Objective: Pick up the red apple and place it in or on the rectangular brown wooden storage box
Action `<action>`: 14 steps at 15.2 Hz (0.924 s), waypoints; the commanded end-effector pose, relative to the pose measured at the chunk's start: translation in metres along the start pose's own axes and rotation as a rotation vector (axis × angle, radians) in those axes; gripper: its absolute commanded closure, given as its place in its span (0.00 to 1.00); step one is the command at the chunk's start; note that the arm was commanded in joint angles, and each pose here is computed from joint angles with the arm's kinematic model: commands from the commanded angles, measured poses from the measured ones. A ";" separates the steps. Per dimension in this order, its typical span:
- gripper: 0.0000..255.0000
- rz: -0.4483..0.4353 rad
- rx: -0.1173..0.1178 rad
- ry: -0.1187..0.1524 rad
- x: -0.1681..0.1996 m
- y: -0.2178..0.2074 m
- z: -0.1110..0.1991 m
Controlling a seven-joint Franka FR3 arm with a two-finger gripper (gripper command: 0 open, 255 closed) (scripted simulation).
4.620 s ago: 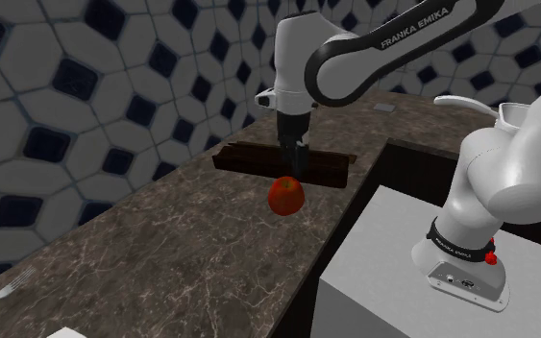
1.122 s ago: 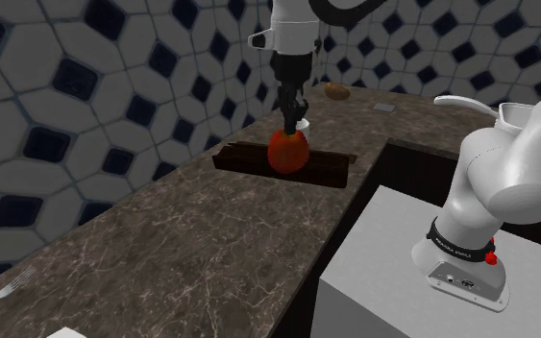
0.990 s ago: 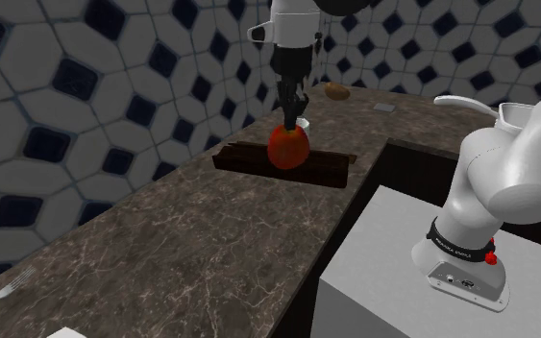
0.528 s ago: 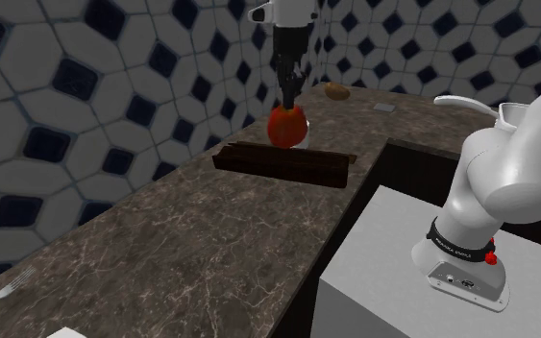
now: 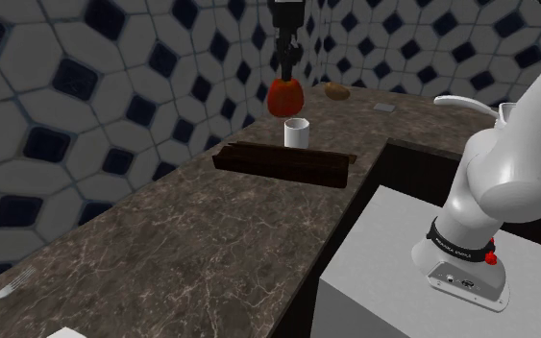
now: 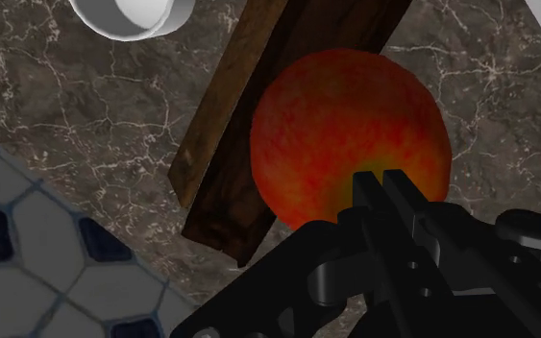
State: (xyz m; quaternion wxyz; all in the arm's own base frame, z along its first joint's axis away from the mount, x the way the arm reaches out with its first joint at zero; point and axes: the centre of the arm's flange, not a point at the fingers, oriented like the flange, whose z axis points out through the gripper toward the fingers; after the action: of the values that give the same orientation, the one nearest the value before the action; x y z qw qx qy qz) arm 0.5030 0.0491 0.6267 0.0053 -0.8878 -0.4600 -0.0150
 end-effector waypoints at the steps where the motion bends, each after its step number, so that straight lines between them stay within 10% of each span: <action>1: 1.00 -0.001 0.000 -0.001 -0.008 0.023 -0.009; 14: 1.00 -0.001 0.000 -0.001 -0.013 0.035 0.049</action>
State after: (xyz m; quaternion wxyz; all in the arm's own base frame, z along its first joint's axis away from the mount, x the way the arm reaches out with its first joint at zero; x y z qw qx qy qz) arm 0.5258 0.0189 0.5824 0.0051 -0.8875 -0.4605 -0.0145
